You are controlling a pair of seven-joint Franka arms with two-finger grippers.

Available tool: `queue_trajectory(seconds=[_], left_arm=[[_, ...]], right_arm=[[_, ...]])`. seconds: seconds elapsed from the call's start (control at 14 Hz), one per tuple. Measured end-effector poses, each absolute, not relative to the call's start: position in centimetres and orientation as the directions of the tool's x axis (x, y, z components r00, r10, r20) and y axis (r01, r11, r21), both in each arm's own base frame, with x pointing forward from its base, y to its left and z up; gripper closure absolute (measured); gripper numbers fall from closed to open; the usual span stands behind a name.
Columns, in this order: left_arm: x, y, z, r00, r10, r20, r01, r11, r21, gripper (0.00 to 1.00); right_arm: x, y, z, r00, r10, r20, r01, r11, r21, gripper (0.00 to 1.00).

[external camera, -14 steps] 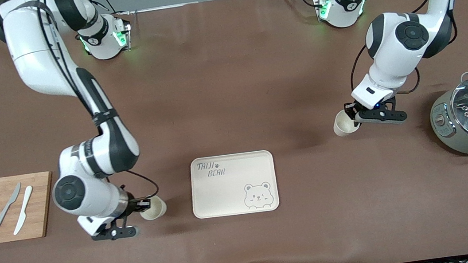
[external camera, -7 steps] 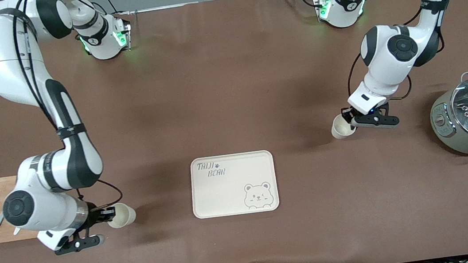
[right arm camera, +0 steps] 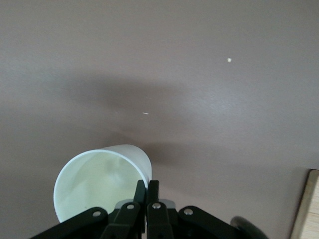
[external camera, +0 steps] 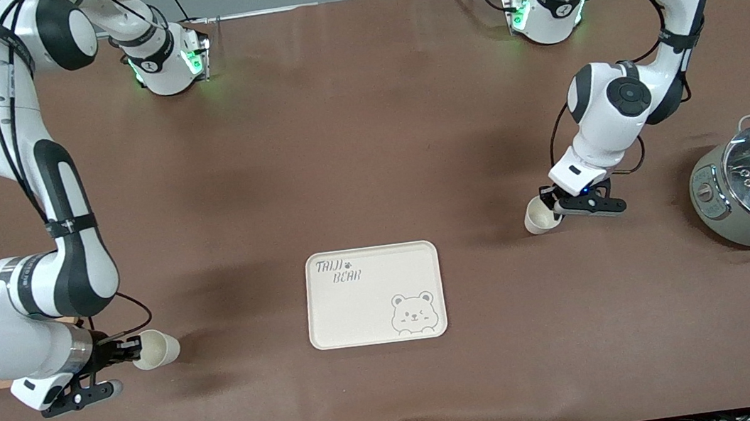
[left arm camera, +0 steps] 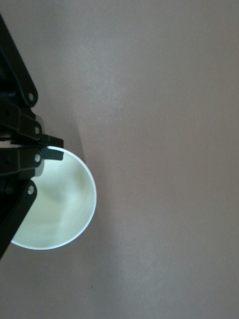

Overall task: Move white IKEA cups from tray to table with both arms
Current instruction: 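Lower the cups onto the table and open both grippers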

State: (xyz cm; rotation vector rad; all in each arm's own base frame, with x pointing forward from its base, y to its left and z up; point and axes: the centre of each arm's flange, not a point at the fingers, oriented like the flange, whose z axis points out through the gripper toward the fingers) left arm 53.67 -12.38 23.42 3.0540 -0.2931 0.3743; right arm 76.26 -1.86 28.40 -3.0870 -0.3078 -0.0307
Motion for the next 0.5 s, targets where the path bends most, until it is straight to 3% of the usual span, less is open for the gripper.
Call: queue_trajectory(seconds=[0.07,0.5], left_arm=[[53.7,-12.4,23.3,0.952,-0.183,0.246,-0.195,-0.980,0.027,0.93],[54.7,-12.6,24.7,0.948,-0.184,0.258,-0.198,-0.980,0.026,0.32]], right_arm=[[76.2,-2.4,28.0,0.981,0.194,0.021,0.194,-0.980,-0.037,0.98],[75.6,-2.7,25.5,0.980,0.196,0.018,0.197,-0.980,-0.038,0.97]])
